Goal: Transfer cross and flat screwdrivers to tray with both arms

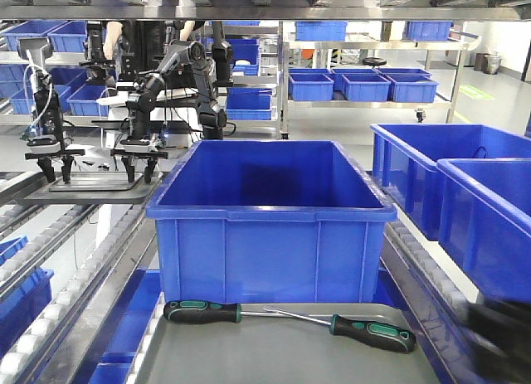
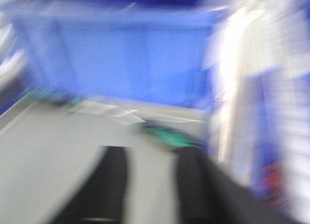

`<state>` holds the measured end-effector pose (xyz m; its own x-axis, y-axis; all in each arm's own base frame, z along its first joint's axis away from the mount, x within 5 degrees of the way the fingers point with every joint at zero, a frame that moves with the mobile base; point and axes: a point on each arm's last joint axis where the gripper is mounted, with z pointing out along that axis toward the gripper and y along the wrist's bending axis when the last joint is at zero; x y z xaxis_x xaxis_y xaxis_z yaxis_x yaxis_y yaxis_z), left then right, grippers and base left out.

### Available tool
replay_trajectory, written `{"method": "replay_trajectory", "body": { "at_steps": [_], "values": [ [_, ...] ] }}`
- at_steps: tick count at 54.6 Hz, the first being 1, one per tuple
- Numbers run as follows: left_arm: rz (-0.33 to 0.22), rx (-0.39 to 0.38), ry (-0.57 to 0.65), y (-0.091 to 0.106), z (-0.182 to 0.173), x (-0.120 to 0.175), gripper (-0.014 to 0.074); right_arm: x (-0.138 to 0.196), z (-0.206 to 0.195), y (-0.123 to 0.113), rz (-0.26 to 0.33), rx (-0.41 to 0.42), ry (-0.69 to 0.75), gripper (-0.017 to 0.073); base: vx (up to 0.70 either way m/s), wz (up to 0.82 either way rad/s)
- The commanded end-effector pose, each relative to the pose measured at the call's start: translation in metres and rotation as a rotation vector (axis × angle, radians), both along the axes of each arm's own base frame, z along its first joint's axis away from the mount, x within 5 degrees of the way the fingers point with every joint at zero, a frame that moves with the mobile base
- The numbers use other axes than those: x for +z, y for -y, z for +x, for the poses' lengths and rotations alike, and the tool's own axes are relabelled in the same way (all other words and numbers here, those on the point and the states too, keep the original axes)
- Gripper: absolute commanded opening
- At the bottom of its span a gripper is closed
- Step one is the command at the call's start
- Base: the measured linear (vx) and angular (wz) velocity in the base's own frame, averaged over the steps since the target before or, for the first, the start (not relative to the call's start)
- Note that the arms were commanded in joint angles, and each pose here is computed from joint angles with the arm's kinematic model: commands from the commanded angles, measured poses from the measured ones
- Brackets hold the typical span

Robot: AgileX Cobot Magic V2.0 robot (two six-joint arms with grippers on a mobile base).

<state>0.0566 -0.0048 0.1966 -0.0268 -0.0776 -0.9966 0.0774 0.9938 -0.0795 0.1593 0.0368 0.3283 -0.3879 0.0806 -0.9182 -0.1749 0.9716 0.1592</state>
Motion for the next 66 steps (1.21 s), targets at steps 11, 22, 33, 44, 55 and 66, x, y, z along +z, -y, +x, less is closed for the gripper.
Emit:
{"method": "replay_trajectory", "body": {
  "at_steps": [11, 22, 33, 44, 55, 66],
  "values": [
    [-0.014, 0.007, 0.081, -0.001, 0.0, 0.014, -0.0006, -0.047, -0.08, 0.04, -0.167, -0.232, 0.329, -0.0013, 0.0, 0.0],
    [-0.014, 0.007, 0.081, -0.001, 0.0, 0.014, -0.0006, -0.1, -0.1, 0.038, -0.11, -0.22, 0.349, -0.001, 0.0, 0.0],
    [-0.014, 0.007, 0.081, -0.001, 0.0, 0.014, -0.0006, -0.134, -0.102, 0.035, -0.086, -0.182, 0.373, -0.0008, 0.0, 0.0],
    [-0.014, 0.007, 0.078, -0.001, 0.0, 0.014, -0.0006, -0.135, -0.103, 0.034, -0.087, -0.164, 0.37, -0.0008, 0.0, 0.0],
    [-0.014, 0.007, 0.078, -0.001, 0.0, 0.014, -0.0006, -0.135, -0.103, 0.034, -0.087, -0.164, 0.37, -0.0008, 0.0, 0.0],
    [-0.014, 0.007, 0.078, -0.001, 0.0, 0.014, -0.0006, -0.135, -0.103, 0.034, -0.088, -0.164, 0.361, -0.0008, 0.0, 0.0]
  ]
}}
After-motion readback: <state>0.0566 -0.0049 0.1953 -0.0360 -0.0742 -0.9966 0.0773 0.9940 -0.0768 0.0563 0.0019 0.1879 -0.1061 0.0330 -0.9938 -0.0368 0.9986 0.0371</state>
